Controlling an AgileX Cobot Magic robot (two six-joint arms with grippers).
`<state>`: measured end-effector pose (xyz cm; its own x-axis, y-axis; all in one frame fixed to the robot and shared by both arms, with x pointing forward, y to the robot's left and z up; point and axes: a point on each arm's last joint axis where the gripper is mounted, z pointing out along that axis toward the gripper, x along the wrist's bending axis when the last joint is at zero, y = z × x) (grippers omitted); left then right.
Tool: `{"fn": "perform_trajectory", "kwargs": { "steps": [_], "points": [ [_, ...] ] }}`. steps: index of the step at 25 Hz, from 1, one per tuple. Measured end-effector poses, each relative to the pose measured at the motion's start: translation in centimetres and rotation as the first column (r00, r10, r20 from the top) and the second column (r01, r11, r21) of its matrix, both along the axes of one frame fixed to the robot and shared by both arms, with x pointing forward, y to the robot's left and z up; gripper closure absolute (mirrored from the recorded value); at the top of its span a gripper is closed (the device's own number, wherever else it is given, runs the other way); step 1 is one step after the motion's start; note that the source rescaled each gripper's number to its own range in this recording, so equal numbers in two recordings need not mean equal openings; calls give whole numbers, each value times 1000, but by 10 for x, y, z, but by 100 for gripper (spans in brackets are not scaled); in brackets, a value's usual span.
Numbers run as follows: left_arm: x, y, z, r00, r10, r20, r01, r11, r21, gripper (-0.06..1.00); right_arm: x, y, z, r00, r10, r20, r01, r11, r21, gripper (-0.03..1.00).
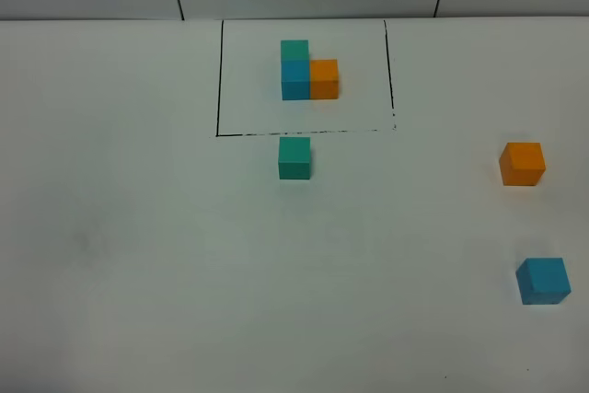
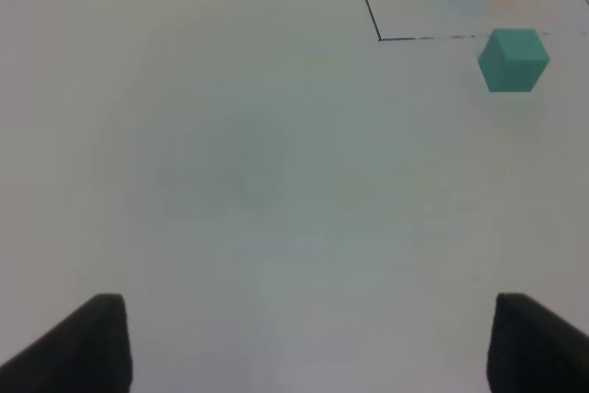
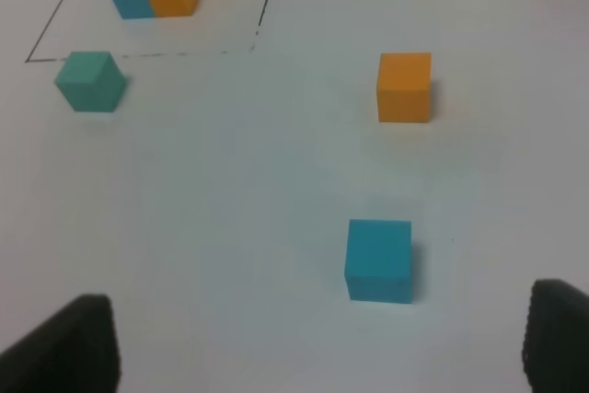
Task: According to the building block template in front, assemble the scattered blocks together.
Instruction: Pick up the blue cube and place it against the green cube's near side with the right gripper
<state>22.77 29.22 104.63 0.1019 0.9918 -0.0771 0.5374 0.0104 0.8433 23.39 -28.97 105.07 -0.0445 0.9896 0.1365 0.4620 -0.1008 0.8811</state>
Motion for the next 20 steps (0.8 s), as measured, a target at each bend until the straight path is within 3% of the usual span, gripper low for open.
{"fn": "perform_trajectory", "kwargs": {
  "steps": [20],
  "points": [
    [0, 0, 0, 1000, -1, 0, 1, 1000, -1, 30, 0, 0, 0, 1000, 0, 0, 0, 1000, 0, 19]
  ]
}}
